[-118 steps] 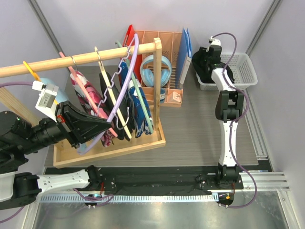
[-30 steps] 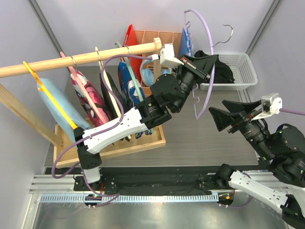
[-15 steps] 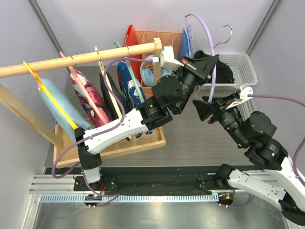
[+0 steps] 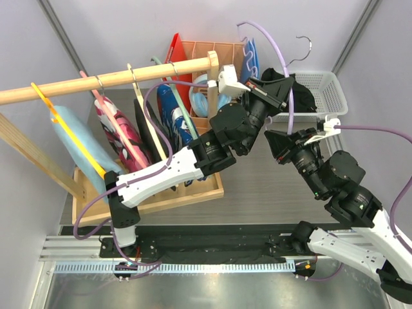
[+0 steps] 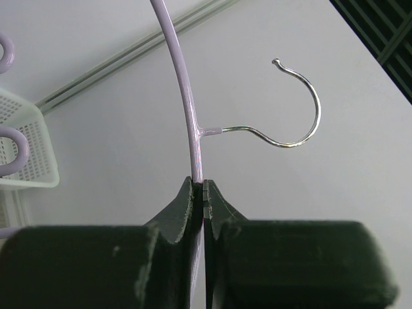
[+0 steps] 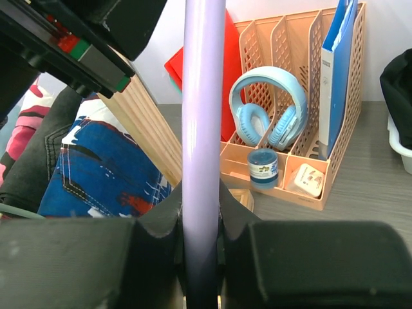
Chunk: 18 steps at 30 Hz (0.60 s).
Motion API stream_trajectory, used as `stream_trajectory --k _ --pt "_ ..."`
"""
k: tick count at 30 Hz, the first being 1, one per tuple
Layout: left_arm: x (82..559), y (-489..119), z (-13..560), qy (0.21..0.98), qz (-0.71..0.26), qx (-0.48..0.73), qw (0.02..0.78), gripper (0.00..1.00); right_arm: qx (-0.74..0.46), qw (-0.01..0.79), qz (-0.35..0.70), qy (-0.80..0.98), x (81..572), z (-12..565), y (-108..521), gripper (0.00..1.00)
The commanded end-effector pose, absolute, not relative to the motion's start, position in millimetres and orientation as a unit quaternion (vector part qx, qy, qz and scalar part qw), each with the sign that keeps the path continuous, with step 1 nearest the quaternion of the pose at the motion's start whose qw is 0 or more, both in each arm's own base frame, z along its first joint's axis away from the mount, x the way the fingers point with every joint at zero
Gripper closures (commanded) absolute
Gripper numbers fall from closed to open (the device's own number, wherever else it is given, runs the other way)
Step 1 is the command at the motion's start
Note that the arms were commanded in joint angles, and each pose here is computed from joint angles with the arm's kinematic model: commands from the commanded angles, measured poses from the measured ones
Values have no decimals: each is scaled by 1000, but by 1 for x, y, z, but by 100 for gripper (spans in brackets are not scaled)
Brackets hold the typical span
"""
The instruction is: Remove the trousers from the hanger
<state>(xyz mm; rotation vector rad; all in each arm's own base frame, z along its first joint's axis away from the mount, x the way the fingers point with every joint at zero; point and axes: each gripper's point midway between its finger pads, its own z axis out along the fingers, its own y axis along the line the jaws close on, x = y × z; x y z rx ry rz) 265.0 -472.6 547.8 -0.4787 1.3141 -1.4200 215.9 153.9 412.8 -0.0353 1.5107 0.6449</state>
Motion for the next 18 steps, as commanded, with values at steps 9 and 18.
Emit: stream_trajectory --k 9,18 --pt "245 -458 592 510 -634 -193 549 36 74 687 290 662 200 431 110 99" --pt "217 -447 589 531 -668 -152 499 11 99 679 247 685 174 430 61 99"
